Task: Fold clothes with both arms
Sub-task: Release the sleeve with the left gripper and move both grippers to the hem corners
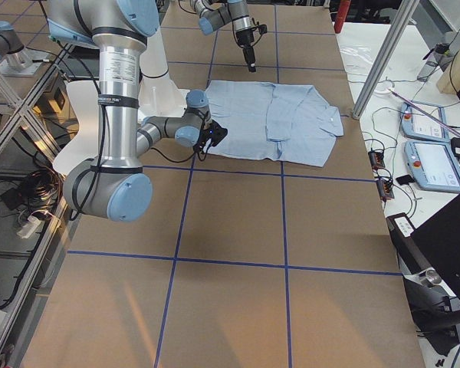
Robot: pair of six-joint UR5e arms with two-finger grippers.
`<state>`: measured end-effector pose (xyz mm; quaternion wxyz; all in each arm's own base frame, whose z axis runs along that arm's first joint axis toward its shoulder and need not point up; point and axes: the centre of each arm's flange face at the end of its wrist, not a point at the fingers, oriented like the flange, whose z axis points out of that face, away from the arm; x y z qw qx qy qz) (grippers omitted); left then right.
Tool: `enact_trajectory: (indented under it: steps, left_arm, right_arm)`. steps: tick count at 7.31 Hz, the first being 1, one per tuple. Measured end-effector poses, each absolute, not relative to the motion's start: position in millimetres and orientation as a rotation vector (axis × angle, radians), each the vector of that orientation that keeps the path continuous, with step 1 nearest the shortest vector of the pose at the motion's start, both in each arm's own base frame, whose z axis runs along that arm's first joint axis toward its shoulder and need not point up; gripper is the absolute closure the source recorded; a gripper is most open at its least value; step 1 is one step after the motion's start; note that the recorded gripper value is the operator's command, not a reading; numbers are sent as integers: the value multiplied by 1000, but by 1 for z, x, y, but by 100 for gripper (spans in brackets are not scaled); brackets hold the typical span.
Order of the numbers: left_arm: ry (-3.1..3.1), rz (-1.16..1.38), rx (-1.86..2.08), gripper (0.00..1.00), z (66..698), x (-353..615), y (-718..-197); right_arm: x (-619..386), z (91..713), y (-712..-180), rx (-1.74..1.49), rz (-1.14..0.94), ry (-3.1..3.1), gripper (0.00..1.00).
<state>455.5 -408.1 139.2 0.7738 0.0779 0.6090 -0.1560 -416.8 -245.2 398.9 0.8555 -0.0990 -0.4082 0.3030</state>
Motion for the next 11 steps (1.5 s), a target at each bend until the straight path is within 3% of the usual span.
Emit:
enact_trajectory:
  steps: [1, 2, 6, 7, 8, 9, 11]
  left_arm:
    - [1314, -340, 170, 29, 142, 455, -408]
    - [1312, -342, 170, 29, 143, 455, -409]
    - [1298, -350, 169, 29, 151, 455, -409]
    - [1295, -354, 173, 29, 153, 455, -410]
    - [1294, -356, 175, 29, 154, 455, -410]
    - [1292, -357, 175, 29, 155, 455, -410]
    - [1289, -359, 172, 29, 157, 456, -409]
  right_arm:
    - [-438, 388, -227, -180, 636, -791, 33]
    - [-453, 380, -215, -156, 635, -738, 44]
    - [-465, 373, -212, -117, 639, -642, 47]
    - [-463, 373, -216, -109, 647, -632, 53]
    - [-462, 373, -219, -100, 653, -622, 70]
    - [-462, 371, -221, -92, 657, -615, 76]
    - [-465, 367, -218, -90, 651, -612, 74]
